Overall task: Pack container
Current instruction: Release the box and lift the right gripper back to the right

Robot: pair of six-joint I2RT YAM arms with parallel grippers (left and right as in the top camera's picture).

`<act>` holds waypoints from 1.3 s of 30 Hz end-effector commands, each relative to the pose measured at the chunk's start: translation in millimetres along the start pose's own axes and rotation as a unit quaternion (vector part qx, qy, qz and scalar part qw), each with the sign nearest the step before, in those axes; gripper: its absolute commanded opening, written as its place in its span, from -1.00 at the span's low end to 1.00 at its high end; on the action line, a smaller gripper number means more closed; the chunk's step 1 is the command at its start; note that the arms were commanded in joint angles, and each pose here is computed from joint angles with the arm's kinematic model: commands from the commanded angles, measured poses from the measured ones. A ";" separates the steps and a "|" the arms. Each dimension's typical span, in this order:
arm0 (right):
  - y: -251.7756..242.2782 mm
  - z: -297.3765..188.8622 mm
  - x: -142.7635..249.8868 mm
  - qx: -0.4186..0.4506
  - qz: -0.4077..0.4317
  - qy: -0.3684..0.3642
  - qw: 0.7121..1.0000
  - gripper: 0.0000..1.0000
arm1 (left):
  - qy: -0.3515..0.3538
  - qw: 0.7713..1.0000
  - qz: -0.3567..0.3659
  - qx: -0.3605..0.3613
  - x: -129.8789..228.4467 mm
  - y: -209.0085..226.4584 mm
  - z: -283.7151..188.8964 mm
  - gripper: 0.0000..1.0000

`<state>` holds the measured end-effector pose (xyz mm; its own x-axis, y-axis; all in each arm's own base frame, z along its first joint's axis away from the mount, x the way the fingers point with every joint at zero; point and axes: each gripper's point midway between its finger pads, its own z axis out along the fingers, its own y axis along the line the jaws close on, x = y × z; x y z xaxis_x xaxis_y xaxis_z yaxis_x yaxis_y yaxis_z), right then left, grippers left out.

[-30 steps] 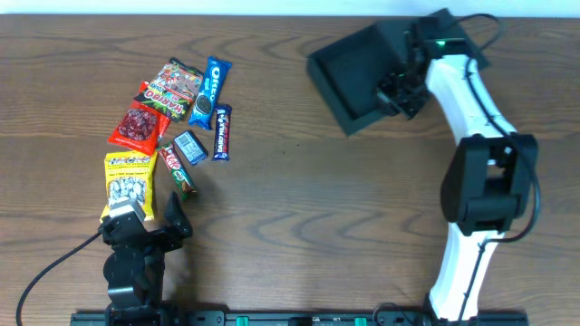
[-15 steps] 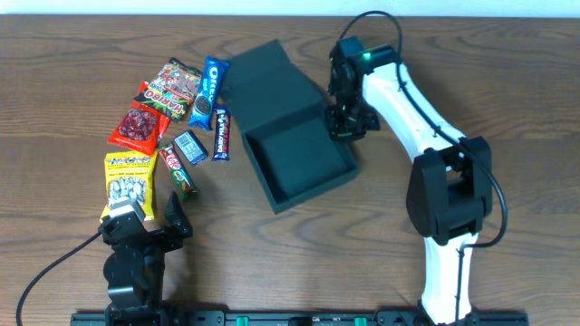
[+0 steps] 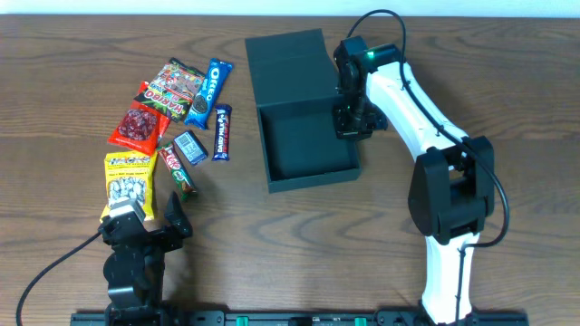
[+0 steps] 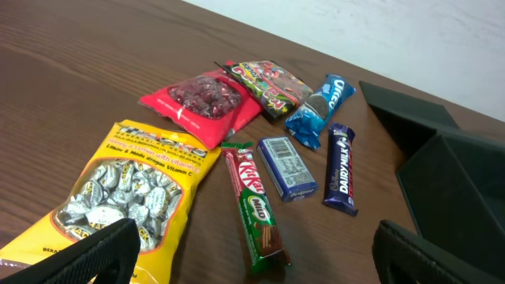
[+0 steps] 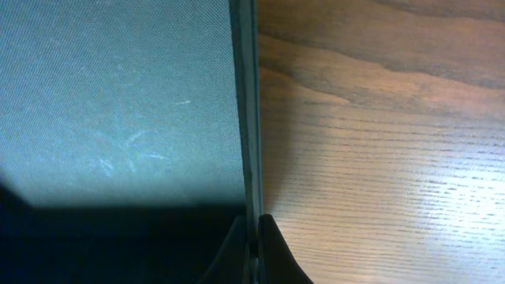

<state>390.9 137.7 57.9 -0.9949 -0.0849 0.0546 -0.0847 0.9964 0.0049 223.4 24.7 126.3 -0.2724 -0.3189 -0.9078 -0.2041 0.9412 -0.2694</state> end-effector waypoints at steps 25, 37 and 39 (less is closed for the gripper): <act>-39.1 13.5 -1.2 0.025 0.081 0.011 0.996 -0.97 | 0.011 1.000 0.008 -0.005 9.6 3.3 2.7 0.91; -40.6 13.9 -3.8 0.034 0.044 0.005 0.998 -0.97 | 0.011 1.000 0.008 -0.005 9.6 3.3 2.7 0.90; -40.0 13.8 -3.9 0.034 0.037 0.005 0.999 -0.97 | 0.011 1.000 0.008 -0.005 9.6 3.3 2.7 0.90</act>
<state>398.7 109.1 56.9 -0.9986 0.0240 0.0474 0.0232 0.9996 -0.0156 223.4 24.7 126.4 -0.2720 -0.3188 -0.9080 -0.2043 0.9411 -0.2693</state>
